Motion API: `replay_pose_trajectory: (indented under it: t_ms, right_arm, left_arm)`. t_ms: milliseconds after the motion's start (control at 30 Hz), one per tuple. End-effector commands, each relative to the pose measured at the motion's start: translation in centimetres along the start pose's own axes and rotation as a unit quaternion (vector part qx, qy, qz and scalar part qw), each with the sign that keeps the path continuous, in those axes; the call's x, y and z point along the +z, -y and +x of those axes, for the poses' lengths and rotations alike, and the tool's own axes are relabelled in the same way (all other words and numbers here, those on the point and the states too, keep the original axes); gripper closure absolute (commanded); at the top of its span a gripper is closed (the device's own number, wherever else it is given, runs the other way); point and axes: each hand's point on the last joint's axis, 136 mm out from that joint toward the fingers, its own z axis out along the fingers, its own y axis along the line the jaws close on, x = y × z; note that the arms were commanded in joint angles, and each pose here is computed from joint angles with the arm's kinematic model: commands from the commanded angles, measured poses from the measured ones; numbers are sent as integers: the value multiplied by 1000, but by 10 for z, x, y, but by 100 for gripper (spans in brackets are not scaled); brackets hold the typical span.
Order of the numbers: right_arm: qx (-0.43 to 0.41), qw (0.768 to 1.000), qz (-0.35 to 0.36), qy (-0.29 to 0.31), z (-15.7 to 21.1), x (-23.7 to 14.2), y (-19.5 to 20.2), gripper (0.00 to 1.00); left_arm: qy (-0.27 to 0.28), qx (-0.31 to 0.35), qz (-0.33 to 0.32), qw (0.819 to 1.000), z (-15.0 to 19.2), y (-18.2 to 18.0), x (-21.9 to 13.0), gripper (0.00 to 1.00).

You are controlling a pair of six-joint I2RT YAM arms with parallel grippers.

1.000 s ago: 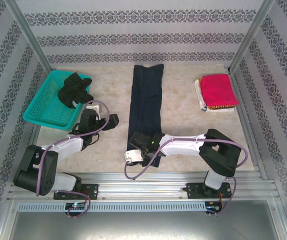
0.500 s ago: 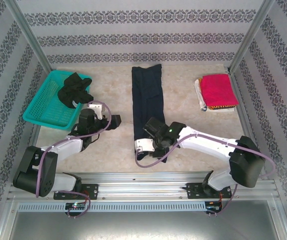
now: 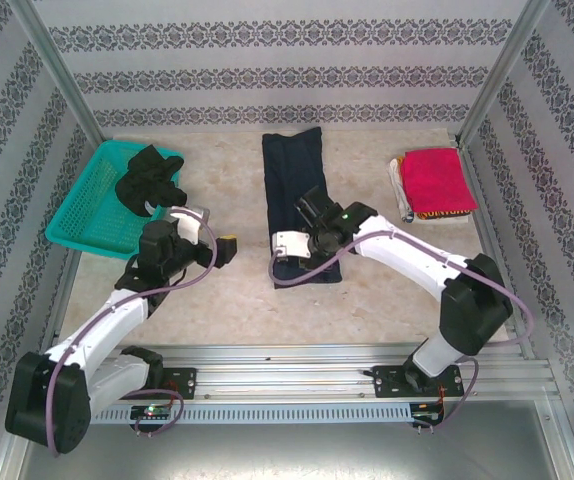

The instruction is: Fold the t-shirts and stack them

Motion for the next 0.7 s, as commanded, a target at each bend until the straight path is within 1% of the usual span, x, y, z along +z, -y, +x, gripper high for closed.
replay_pose_trajectory:
  t_ms: [0, 67, 133, 233, 367, 500, 667]
  right_arm:
    - [-15, 1000, 8, -9, 2, 3, 24, 100]
    - [-15, 1000, 14, -9, 2, 8, 39, 100]
    - [-11, 1000, 24, -7, 0, 12, 58, 100]
    - [-7, 999, 34, -3, -1, 19, 80, 100]
    - [-1, 999, 40, 19, -5, 25, 100, 100]
    - [-1, 999, 49, 14, -1, 30, 120, 100]
    - [8, 998, 65, 25, 0, 34, 140, 100]
  left_arm:
    - [-42, 39, -10, 998, 3, 0, -13, 0]
    - [-45, 45, -9, 998, 1, 1, -16, 0]
    - [-41, 54, 12, 998, -1, 9, -17, 0]
    - [-51, 66, 29, 996, 1, 15, -17, 0]
    - [-49, 81, 39, 995, 2, 17, -16, 0]
    - [-43, 80, 41, 995, 0, 17, -14, 0]
    - [-54, 71, 48, 995, 2, 17, -6, 0]
